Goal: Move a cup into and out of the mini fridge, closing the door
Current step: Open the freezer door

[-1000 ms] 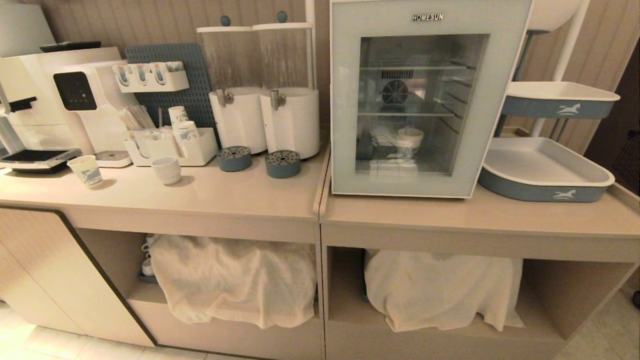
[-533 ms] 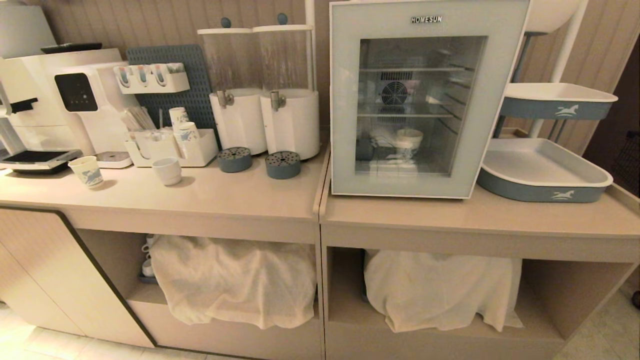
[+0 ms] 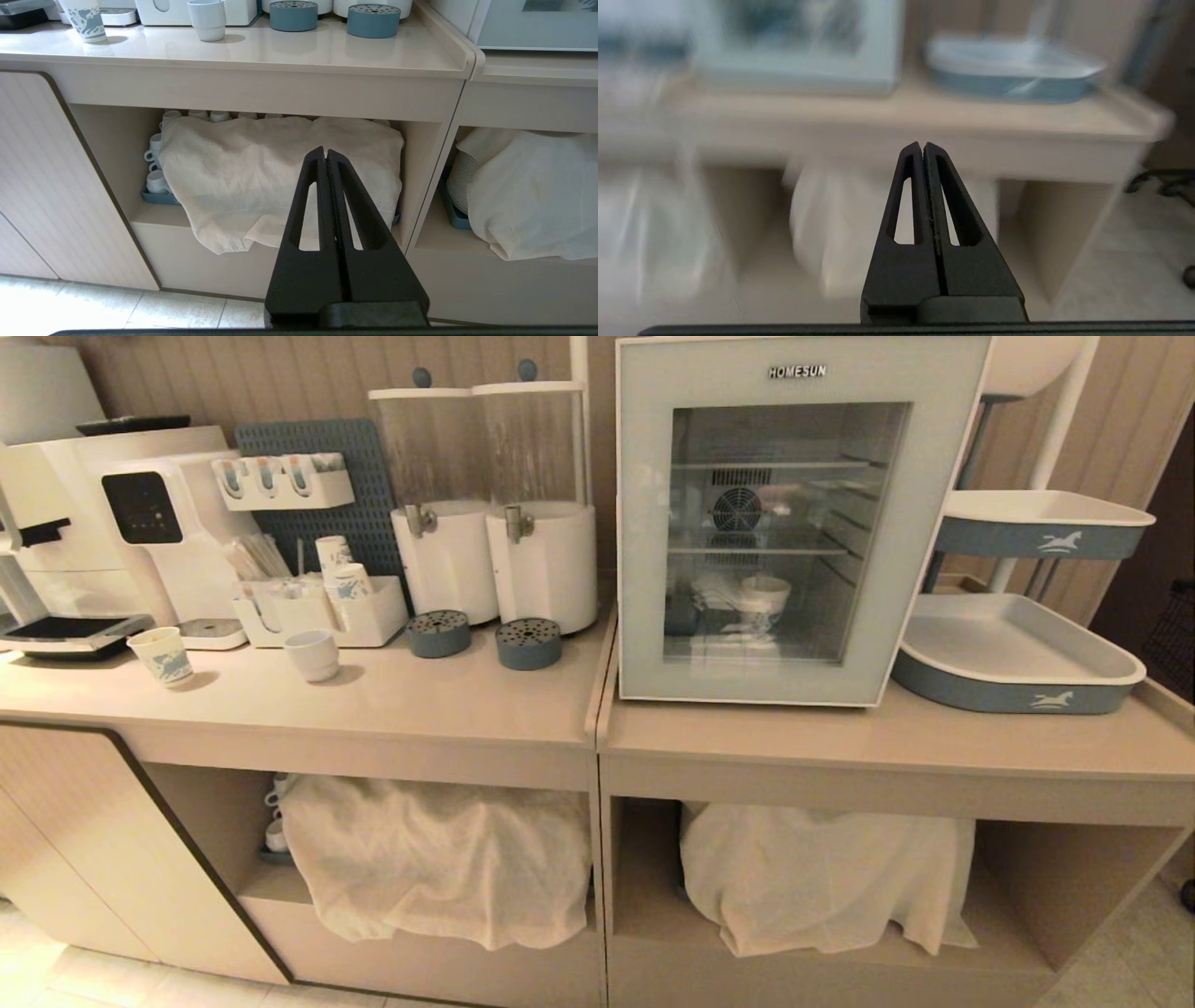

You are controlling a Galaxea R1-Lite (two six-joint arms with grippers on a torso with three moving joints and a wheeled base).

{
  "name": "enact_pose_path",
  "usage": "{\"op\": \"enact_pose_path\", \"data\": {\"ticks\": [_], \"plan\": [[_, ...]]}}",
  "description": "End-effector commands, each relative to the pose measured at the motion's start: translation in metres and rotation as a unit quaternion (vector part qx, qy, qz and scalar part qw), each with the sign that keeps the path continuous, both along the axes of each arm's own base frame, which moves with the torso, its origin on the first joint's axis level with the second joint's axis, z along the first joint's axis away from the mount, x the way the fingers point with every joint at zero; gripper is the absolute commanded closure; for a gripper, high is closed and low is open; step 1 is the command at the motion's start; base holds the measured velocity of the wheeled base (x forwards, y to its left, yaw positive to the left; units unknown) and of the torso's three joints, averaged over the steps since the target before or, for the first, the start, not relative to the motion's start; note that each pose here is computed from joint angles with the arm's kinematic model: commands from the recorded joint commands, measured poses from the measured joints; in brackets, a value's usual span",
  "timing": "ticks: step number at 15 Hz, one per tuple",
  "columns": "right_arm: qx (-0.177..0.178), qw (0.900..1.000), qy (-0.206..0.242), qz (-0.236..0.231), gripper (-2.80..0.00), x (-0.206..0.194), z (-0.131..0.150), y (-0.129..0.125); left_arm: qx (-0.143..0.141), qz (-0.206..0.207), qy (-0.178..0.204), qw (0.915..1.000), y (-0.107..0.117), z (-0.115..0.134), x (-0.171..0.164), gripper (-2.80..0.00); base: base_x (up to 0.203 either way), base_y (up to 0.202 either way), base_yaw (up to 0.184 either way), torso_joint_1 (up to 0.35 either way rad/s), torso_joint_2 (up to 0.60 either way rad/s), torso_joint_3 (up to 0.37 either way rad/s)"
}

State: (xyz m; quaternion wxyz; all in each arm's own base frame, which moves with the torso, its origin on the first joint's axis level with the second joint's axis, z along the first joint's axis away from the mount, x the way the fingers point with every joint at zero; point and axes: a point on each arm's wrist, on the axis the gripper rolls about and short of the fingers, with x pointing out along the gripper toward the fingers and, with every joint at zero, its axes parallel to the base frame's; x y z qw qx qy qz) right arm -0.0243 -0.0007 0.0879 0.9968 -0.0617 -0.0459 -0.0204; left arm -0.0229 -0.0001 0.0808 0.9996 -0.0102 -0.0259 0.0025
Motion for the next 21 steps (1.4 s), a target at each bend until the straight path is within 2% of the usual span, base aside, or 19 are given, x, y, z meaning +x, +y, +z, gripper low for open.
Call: {"op": "enact_pose_path", "data": {"ticks": [1, 3, 5, 21], "plan": [[-0.006, 0.999, 0.05, 0.021, 0.0, -0.0013, -0.0068, 0.0009, 0.0, 0.0, 0.01, 1.0, 0.0, -0.0055, 0.0016, 0.0, 0.0, 0.0, 0.0, 0.0, 0.0, 0.0], [0.023, 0.995, 0.091, 0.025, 0.0, -0.0034, -0.0114, 0.0011, 0.0, 0.0, 0.01, 1.0, 0.0, -0.0055, 0.0016, 0.0, 0.0, 0.0, 0.0, 0.0, 0.0, 0.0], [0.046, 0.993, 0.103, 0.019, 0.0, -0.0045, -0.0122, 0.0009, 0.001, 0.0, 0.01, 1.0, 0.0, -0.0055, 0.0016, 0.0, 0.0, 0.0, 0.0, 0.0, 0.0, 0.0], [0.05, 0.993, 0.103, 0.019, 0.0, -0.0045, -0.0122, 0.0009, 0.005, -0.001, 0.011, 0.9999, -0.0001, -0.0054, 0.0014, 0.0, 0.0, 0.0, 0.0, 0.0, 0.0, 0.0]]}}
